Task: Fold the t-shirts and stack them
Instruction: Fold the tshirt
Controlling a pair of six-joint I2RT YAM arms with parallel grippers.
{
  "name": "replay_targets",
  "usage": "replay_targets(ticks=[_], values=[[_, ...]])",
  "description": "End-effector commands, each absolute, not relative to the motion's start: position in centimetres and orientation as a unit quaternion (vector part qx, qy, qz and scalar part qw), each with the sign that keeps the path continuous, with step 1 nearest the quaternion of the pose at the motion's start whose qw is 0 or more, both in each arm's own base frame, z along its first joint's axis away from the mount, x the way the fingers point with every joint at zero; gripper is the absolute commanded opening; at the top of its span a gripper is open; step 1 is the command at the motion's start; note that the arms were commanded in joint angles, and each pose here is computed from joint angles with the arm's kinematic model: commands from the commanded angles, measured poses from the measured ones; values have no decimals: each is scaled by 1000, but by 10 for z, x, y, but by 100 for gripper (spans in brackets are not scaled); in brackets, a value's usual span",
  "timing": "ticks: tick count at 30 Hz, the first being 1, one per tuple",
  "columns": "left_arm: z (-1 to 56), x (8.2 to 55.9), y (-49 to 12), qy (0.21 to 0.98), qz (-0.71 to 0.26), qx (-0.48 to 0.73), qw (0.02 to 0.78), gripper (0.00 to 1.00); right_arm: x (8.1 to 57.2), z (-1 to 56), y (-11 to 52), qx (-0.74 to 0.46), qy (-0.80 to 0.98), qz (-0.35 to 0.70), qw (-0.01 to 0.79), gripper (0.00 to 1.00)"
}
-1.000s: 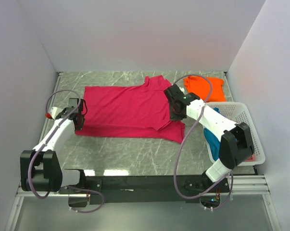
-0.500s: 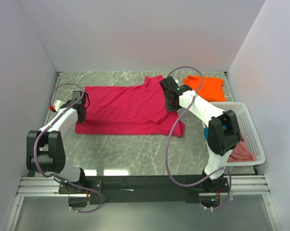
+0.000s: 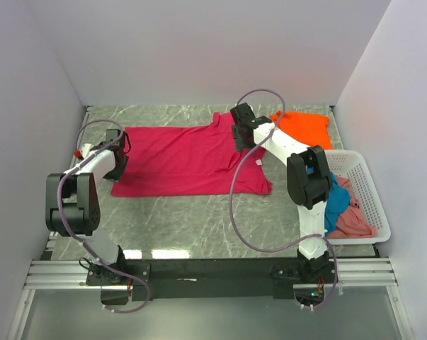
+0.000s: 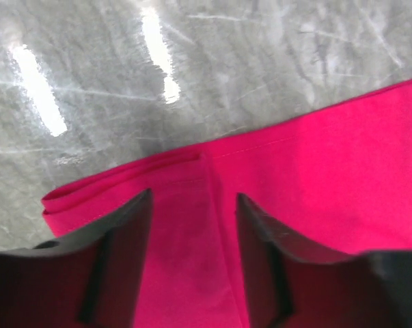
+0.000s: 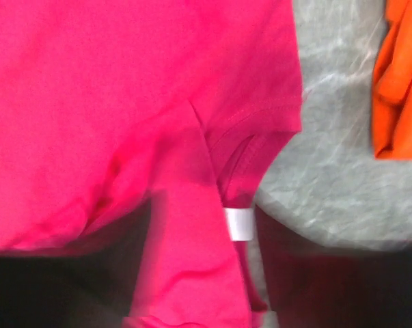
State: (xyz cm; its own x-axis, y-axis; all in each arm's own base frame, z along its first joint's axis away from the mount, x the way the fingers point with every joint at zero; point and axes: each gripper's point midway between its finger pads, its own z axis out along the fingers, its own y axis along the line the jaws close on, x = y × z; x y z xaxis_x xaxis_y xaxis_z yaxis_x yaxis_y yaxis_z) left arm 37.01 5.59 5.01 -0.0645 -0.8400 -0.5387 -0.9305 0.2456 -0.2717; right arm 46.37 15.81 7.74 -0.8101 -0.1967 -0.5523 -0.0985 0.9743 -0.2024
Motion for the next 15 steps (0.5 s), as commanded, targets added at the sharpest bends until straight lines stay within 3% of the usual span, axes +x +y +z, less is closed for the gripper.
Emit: replay_targets(ticks=[1,3,4,5,9,15], values=[[79,385,59,721,61,-603,336,62,477,112,160,-54,935,-69,342,76],[88,383,58,721,56,-601,341,76,470,117,169,-39,938,-32,343,84],[95,381,58,719,51,-601,346,95,458,118,170,-35,940,-16,338,85],[99,382,55,720,40,-599,349,99,451,117,176,-24,942,11,334,85],[110,379,46,725,8,-588,357,99,416,112,222,-37,940,163,298,86],[110,375,31,748,-14,-568,343,100,400,90,255,-52,939,221,259,87]])
